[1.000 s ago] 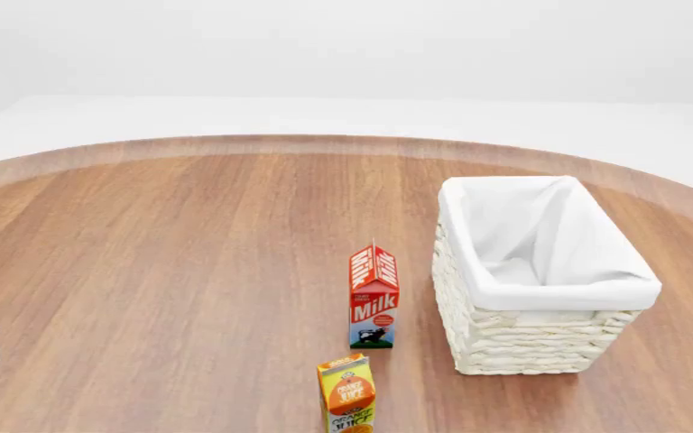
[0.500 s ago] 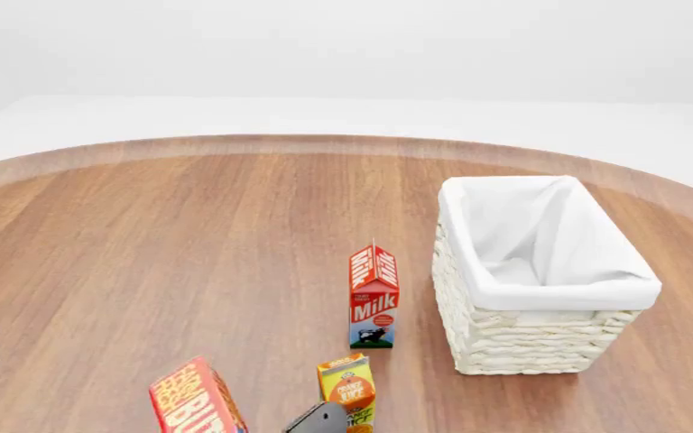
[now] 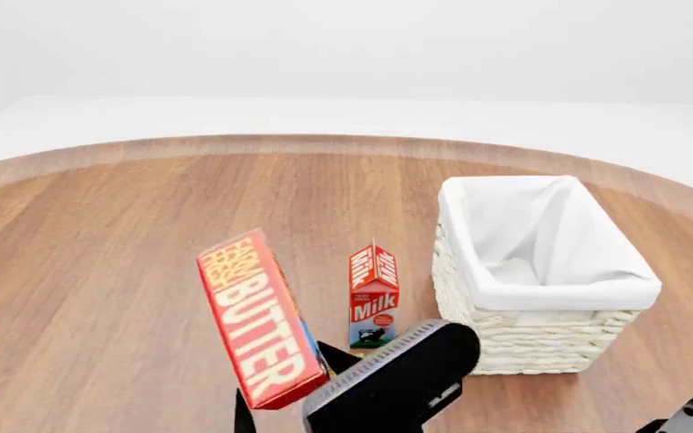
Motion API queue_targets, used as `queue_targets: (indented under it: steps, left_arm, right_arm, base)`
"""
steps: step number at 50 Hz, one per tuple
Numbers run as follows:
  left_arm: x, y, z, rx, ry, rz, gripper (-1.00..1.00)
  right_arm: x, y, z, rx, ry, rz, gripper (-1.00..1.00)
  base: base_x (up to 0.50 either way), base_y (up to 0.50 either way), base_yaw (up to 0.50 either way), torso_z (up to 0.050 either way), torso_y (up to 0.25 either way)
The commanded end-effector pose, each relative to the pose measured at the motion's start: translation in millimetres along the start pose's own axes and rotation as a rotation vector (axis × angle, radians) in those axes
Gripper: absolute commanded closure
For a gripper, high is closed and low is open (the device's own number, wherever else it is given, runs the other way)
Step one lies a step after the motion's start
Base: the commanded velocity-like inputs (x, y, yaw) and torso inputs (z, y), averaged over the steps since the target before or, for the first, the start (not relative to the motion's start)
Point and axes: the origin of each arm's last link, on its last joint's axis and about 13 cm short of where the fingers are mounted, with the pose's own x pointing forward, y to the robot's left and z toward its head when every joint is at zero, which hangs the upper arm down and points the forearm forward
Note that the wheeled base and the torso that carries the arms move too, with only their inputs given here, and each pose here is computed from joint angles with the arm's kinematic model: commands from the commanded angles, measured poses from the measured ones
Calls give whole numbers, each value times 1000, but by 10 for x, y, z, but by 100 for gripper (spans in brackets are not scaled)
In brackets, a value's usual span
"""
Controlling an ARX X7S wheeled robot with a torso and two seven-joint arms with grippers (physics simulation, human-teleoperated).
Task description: Pick up the cream cheese box and the butter, and put them in the basket.
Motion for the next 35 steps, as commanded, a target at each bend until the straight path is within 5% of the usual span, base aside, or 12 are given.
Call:
queue_targets:
  steps: [1, 21, 35]
  left_arm:
    - [15, 26, 19, 9, -29, 0, -100]
    - [22, 33, 52, 20, -42, 3, -100]
    - [16, 16, 40, 26, -39, -6, -100]
  right_arm:
    - [-125, -247, 376, -79, -175, -92, 100]
    - [-474, -1047, 742, -166, -279, -538, 100]
    - [-545, -1295, 949, -211, -333, -641, 100]
  base:
    - [0, 0, 0, 0, 0]
    - [0, 0, 0, 0, 1]
    - [0, 0, 0, 1, 1]
